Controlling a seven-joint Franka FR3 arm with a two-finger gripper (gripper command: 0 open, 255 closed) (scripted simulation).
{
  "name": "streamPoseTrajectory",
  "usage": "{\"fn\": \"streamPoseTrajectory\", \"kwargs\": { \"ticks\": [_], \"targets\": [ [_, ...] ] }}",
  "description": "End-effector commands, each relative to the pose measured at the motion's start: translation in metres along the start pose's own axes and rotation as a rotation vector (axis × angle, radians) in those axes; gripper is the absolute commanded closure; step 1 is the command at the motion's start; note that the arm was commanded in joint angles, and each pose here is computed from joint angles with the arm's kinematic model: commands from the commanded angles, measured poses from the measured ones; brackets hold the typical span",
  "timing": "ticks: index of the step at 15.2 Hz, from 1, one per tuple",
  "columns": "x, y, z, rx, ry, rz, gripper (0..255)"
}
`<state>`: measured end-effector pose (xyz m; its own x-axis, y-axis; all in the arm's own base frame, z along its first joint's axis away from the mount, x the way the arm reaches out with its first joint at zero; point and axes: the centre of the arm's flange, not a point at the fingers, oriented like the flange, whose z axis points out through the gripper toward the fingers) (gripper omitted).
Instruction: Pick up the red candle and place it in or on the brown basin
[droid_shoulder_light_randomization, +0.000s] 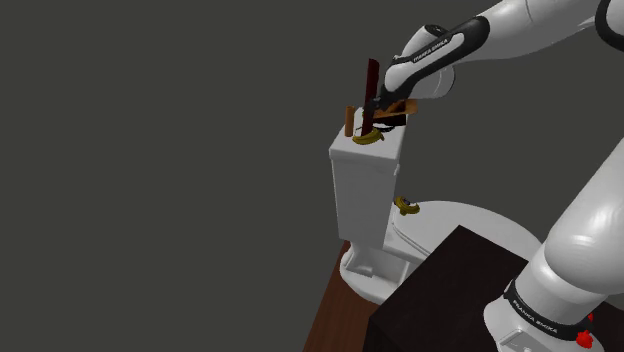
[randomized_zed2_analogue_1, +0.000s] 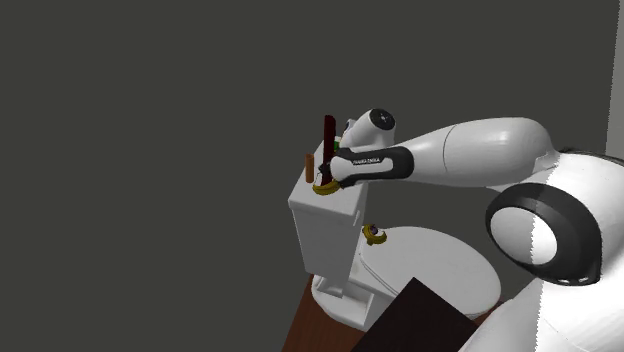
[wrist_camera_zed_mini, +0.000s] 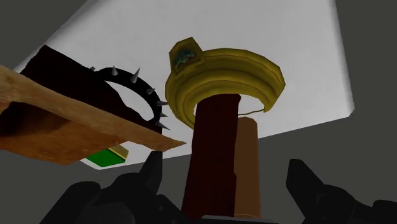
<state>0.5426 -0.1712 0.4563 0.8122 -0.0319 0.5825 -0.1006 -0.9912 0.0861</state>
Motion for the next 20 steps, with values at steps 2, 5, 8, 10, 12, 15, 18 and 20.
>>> {"fn": "streamPoseTrajectory", "kwargs": {
  "ticks": [2,5,8,10,12,15,18,20],
  "targets": [
    [0.001,0.004,0.019,-0.005,0.010,0.002,0],
    [0.001,0.004,0.035,-0.005,0.010,0.002,0],
    [0.001,0.004,0.043,-0.005,0.010,0.002,0],
    [0.001,0.004,0.043,-0.005,0.010,0.002,0],
    [0.001,0.004,0.043,-0.005,0.010,0.002,0],
    [0.001,0.004,0.043,-0.005,0.010,0.002,0],
    [0.001,0.004,0.043,-0.005,0.010,0.002,255],
    [0.001,0.004,0.043,-0.005,0.010,0.002,255]
  ]
}}
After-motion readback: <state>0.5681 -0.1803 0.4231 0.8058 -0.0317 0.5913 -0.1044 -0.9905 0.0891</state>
